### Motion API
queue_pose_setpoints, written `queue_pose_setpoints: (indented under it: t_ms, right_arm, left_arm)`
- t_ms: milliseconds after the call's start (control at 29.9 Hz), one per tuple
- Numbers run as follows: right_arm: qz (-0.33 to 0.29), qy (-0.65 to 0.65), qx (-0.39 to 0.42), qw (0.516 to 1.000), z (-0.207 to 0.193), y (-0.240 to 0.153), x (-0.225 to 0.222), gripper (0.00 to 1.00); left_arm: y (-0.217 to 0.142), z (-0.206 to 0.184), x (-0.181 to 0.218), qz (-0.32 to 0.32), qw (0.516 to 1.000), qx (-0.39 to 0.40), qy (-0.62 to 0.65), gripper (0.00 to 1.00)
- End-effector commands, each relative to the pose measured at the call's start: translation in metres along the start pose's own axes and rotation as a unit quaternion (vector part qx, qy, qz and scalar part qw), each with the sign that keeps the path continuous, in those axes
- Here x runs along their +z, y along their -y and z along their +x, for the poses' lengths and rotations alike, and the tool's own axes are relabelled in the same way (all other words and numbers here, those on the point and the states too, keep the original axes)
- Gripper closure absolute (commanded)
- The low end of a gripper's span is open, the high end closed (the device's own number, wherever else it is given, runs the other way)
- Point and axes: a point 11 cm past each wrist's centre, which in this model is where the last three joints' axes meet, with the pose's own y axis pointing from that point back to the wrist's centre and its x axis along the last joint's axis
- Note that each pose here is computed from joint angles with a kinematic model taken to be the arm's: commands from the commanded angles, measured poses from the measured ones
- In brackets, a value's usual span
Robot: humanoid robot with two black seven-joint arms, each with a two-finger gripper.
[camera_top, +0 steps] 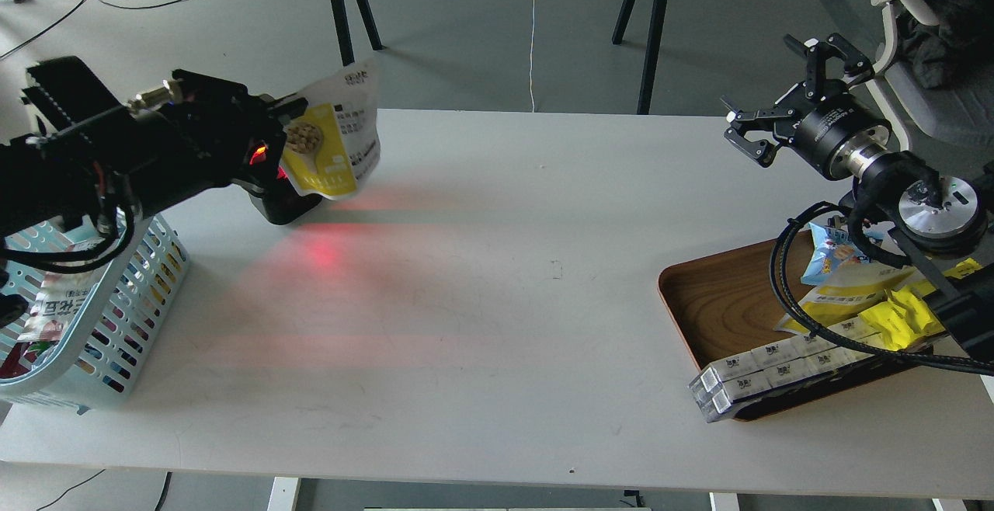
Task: Scan snack and place in basket
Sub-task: 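Move the packet over the blue basket and release it inside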
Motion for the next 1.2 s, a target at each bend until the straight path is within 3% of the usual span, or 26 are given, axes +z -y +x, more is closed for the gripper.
queue_pose_setpoints:
  t_ms: [0, 334, 769, 1170]
  right_arm:
    - [0.0, 0.0, -0.002, 1.0, -0.002, 0.001, -0.001, 0.03]
    - [0.002, -0.001, -0.005, 1.0, -0.005, 0.002, -0.003, 0.03]
    - [0.001, 0.0, -0.008, 1.0, -0.007, 0.004, 0.0, 0.03]
    - [0.0, 0.0, -0.008, 1.0, -0.006, 0.003, 0.0, 0.03]
  left_arm:
    - [-0.023, 0.008, -0.028, 0.026, 0.999, -0.012, 0.035, 1.0]
    - [-0.091, 0.013, -0.085, 0.082, 0.996, -0.037, 0.009, 1.0]
    - [-0.162, -0.08, -0.088, 0.108, 0.987, -0.122, -0.016, 1.0]
    - [-0.205, -0.126, -0.092, 0.133, 0.976, -0.169, -0.02, 1.0]
